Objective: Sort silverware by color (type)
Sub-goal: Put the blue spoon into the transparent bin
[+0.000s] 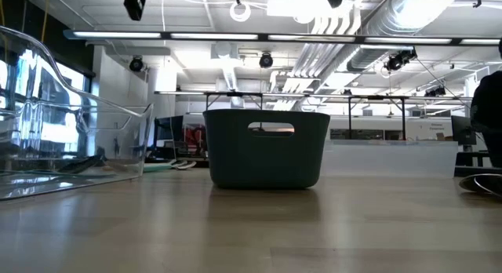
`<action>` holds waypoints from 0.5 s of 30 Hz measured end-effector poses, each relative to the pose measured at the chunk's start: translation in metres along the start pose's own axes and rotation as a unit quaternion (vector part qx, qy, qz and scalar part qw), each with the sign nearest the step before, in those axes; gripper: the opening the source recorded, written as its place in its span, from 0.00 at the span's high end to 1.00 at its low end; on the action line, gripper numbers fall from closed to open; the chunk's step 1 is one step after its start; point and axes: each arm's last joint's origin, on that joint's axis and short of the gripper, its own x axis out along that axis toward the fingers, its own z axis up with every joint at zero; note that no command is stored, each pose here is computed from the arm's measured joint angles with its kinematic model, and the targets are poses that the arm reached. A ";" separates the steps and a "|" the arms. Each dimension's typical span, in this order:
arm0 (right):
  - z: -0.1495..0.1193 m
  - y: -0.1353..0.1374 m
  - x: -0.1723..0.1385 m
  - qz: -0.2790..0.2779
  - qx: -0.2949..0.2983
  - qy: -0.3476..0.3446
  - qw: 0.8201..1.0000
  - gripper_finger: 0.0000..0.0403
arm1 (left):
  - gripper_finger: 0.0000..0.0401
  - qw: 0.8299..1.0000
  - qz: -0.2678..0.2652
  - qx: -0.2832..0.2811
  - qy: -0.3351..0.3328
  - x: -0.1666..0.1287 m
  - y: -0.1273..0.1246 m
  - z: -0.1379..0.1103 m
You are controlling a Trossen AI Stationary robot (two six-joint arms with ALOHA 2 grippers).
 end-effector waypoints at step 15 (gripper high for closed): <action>-0.001 -0.007 0.000 0.007 -0.028 0.015 0.999 0.96 | 0.94 1.000 -0.002 0.000 0.002 0.000 0.000 0.000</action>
